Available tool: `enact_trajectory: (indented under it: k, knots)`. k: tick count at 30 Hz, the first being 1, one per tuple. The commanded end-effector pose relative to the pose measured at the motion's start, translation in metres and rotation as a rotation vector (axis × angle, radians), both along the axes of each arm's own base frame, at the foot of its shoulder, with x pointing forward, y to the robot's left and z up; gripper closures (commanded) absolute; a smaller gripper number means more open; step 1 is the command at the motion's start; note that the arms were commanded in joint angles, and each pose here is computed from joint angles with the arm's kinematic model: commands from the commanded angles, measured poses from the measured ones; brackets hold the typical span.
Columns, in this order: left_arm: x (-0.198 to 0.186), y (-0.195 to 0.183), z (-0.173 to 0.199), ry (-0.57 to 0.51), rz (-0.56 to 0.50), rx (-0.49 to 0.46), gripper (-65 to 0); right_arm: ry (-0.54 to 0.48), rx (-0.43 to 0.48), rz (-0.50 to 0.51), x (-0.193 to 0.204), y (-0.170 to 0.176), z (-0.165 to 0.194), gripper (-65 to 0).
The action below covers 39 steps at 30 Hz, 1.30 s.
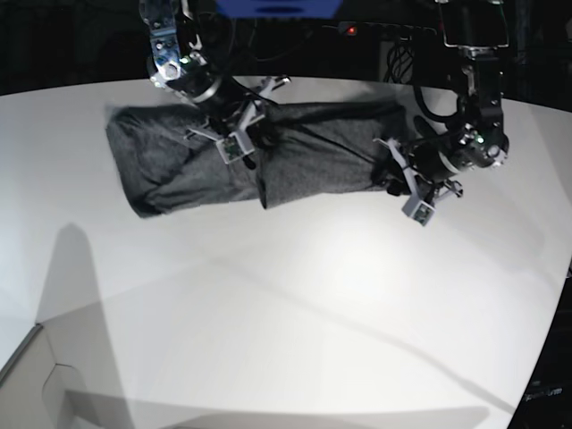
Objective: Layout the t-shirt on the table in an organized manner, then fold the t-shirt properly
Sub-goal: 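Press and flatten the folded strip with both grippers, then release the shirt and raise both grippers away from it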
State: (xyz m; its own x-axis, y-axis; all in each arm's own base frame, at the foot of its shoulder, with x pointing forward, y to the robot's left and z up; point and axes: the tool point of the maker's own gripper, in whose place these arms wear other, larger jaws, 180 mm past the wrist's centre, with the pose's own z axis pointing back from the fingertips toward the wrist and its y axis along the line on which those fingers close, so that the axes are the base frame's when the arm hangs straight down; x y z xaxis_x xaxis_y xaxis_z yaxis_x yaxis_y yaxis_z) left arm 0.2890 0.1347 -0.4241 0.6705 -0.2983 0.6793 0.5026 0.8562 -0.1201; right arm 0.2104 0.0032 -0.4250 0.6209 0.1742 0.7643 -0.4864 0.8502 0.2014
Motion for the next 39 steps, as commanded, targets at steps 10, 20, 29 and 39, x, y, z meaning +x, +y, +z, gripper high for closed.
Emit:
enact_trajectory:
  k: [10, 20, 29, 39]
  knots:
    - [0.011, 0.026, 0.016, -0.044, 0.061, 0.051, -16.9, -0.013, 0.024, 0.088, -0.005, 0.033, 0.009, -7.6]
    - [0.024, 0.011, 0.064, -0.19, 0.032, 0.063, -17.1, -0.18, 0.046, 0.056, 0.004, 0.024, 0.077, -7.8]
    - [0.009, 0.024, 0.066, -0.189, 0.054, 0.091, -17.2, -0.193, -0.072, -0.131, 0.021, -0.057, 0.073, -17.5]
    - [-0.009, 0.104, 0.068, -0.18, 0.289, 0.141, -30.3, -0.194, -0.204, -0.467, 0.042, -0.174, 0.078, -43.1]
